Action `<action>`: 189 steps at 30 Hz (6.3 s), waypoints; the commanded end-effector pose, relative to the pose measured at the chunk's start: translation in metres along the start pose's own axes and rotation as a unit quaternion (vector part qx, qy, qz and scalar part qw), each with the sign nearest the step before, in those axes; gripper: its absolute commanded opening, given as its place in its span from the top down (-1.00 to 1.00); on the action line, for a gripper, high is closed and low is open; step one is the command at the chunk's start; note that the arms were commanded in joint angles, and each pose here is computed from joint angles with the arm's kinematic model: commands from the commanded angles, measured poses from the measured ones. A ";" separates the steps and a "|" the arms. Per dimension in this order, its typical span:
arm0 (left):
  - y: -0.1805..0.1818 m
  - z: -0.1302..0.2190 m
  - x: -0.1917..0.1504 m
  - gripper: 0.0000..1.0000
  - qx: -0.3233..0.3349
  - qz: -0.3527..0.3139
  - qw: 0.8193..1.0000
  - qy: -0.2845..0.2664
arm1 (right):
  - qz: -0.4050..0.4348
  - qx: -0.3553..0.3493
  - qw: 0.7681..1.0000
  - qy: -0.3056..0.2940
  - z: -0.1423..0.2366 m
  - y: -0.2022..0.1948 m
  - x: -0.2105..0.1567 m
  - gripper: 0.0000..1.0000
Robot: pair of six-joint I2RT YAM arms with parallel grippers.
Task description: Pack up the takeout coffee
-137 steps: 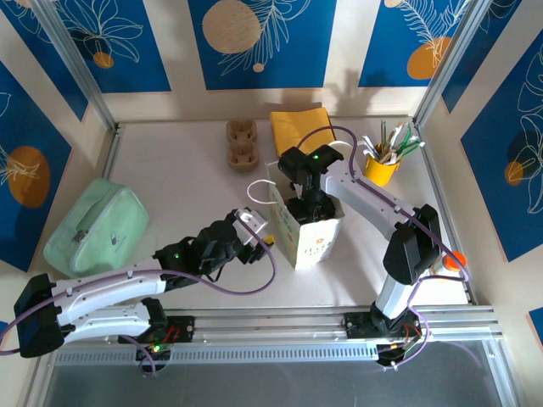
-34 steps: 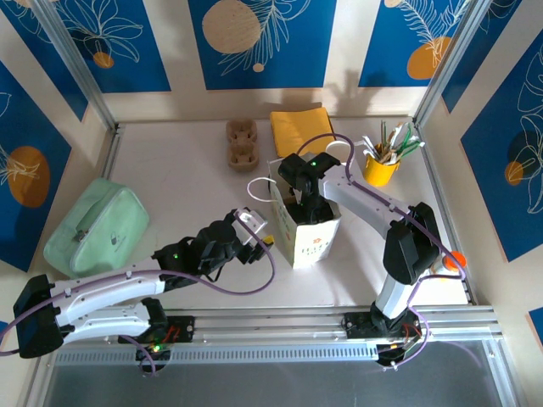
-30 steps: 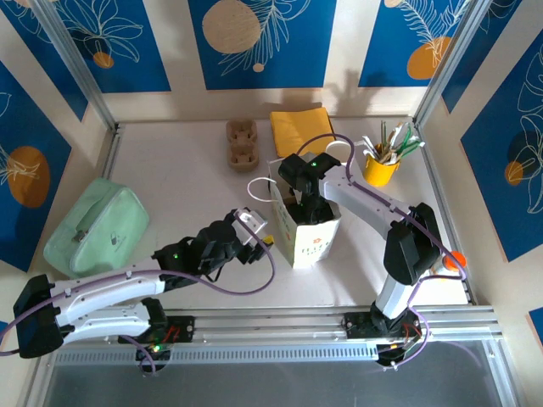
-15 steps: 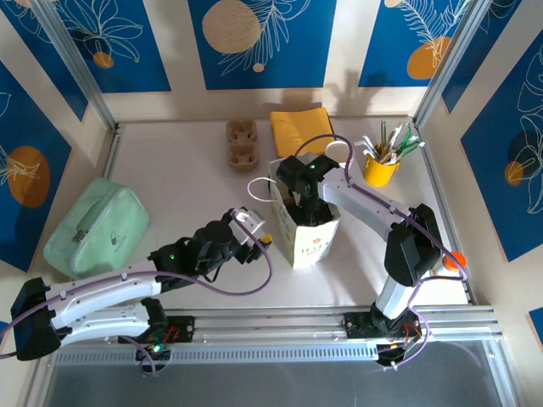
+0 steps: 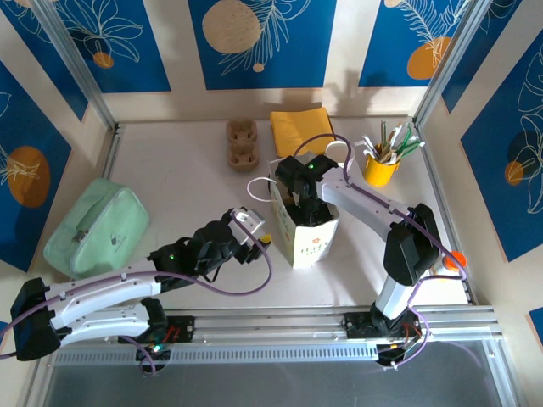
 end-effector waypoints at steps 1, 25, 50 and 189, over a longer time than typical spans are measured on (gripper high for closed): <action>0.001 0.004 0.006 -0.56 0.007 -0.002 1.000 -0.010 | 0.000 0.019 1.000 -0.008 0.010 0.007 0.002 -0.46; 0.003 0.006 0.009 -0.56 0.010 -0.012 1.000 -0.011 | -0.008 0.038 0.998 -0.044 0.039 0.005 0.004 -0.79; 0.003 0.005 0.009 -0.57 0.014 -0.018 1.000 -0.008 | -0.017 0.036 0.998 -0.053 0.046 0.001 0.011 -0.41; -0.004 -0.068 0.128 -0.02 0.085 0.236 0.940 0.232 | -0.163 0.205 0.898 -0.353 0.170 -0.125 -0.045 -0.46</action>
Point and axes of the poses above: each hand's point on the last joint's axis, 136 mm out from that joint toward the fingers, its own z axis back along the fingers, its own y axis along the line the jaws close on, x = y × z, the point moved 7 cm from there along z, back along the fingers, and after that the axes turned 5 degrees about -z, right-handed, at the moved point
